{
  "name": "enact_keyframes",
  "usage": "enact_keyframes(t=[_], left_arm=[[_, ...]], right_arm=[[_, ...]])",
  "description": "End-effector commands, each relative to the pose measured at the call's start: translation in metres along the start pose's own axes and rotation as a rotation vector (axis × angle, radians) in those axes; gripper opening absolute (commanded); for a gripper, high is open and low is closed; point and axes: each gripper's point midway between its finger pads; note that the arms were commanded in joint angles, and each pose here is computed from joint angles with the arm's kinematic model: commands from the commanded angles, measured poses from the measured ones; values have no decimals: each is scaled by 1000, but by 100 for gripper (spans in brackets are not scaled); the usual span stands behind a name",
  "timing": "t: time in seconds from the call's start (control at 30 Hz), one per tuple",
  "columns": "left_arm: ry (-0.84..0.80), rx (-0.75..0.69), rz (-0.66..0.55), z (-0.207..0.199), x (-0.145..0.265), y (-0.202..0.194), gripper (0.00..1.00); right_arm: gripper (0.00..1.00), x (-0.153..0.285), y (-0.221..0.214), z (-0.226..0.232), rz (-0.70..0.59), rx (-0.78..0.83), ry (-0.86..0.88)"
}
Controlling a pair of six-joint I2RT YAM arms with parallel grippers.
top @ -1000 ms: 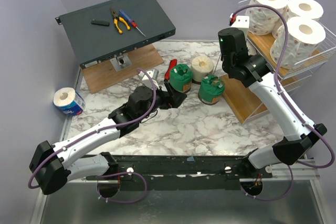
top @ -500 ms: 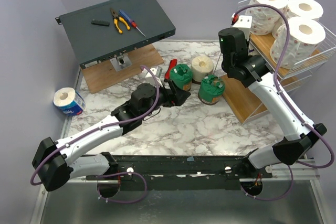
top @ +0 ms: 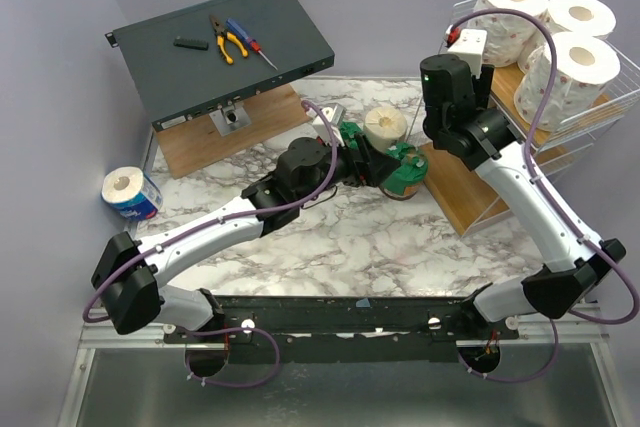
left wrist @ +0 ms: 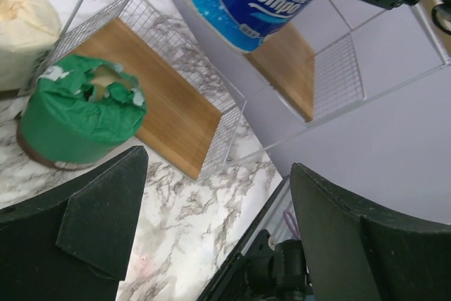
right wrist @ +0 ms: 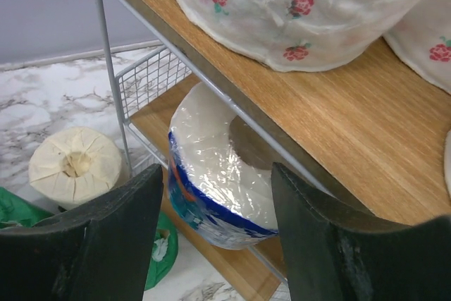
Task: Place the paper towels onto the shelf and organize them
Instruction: Place the paper towel on the shelf, then adjust the paper towel on the shelf.
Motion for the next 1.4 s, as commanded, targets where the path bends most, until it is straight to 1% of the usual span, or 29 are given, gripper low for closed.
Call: enact_keyframes(t=[0.0, 0.17, 0.43, 0.53, 0.63, 0.87, 1.03, 1.2, 1.37], left_arm=[[-99, -36, -41, -29, -9, 19, 84], [-100, -35, -39, -30, -12, 18, 84], [-94, -37, -41, -27, -4, 16, 84], [-94, -36, -32, -25, -1, 12, 84], [-88, -32, -27, -23, 4, 8, 84], [-44, -26, -26, -8, 20, -3, 84], [-6, -4, -11, 8, 30, -19, 84], [17, 6, 4, 17, 33, -28, 84], [22, 2, 11, 19, 34, -32, 84]], right_arm=[[67, 6, 13, -16, -31, -31, -28], [70, 14, 23, -15, -23, -74, 29], [70, 45, 36, -2, 13, -202, 265], [69, 56, 35, 3, 19, -234, 351], [66, 59, 17, 8, 43, -234, 398], [63, 52, -38, 17, 76, -218, 415], [57, 47, -59, 21, 61, -219, 416], [48, 35, -70, 26, 20, -216, 391], [37, 21, -77, 22, -32, -217, 309]])
Point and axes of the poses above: each gripper's point midway between its finger pads, its own x axis back along the fingers, its own z axis along the line the jaws close on, y = z × x, and after that the axes turned 8 degrees about -x, right-handed
